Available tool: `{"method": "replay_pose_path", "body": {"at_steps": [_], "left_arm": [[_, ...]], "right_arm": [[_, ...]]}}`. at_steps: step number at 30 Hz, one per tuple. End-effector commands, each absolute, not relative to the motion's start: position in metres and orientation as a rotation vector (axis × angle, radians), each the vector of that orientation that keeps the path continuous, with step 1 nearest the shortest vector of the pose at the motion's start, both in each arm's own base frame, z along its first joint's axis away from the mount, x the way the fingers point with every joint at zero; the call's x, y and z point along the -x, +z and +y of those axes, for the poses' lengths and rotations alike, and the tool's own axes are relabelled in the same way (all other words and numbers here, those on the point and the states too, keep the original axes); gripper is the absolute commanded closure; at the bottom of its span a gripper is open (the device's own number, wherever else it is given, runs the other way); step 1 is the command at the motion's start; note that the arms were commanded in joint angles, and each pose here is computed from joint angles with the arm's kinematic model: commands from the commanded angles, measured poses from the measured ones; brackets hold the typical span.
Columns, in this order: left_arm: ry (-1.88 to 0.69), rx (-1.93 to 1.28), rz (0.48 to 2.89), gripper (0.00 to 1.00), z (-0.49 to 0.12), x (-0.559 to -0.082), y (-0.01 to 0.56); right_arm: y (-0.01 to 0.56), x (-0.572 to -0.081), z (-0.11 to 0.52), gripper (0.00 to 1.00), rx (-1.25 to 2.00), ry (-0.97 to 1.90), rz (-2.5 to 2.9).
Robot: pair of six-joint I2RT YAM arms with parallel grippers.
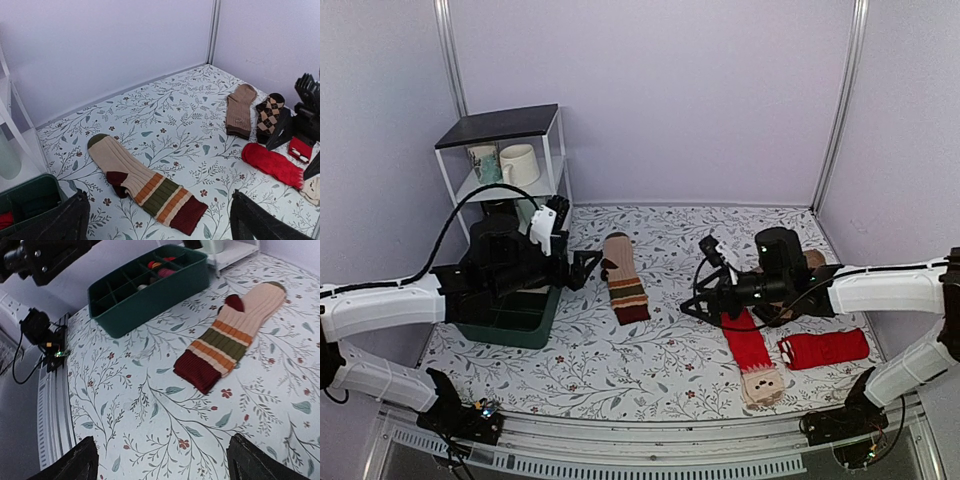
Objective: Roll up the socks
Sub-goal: Move the right arm with a pair of socks to the center of the board.
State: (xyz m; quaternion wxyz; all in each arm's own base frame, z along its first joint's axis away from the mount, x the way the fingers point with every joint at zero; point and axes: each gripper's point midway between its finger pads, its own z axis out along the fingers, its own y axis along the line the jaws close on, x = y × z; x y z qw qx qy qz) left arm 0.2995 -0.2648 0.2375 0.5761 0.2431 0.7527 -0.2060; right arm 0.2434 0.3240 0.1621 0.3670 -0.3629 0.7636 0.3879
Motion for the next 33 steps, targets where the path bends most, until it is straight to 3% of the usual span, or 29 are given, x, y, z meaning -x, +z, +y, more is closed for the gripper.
{"method": "replay_pose_path", "body": {"at_steps": [1,13,24,33], "left_arm": [[-0.512,-0.588,1.715,0.02,-0.264,-0.29,0.245],[-0.483,-0.576,1.785,0.01,-0.247,-0.279,0.223],[-0.446,-0.562,1.82,0.01,-0.237,-0.277,0.207],[-0.444,-0.559,1.826,0.01,-0.235,-0.276,0.202]], "right_arm": [[0.165,-0.227,0.361,0.11,1.211,1.129,1.707],[0.095,-0.268,0.421,0.19,1.461,1.028,1.753],[0.053,-0.271,0.439,0.39,1.62,1.016,1.837],[0.034,-0.278,0.436,0.45,1.616,0.907,1.92]]}}
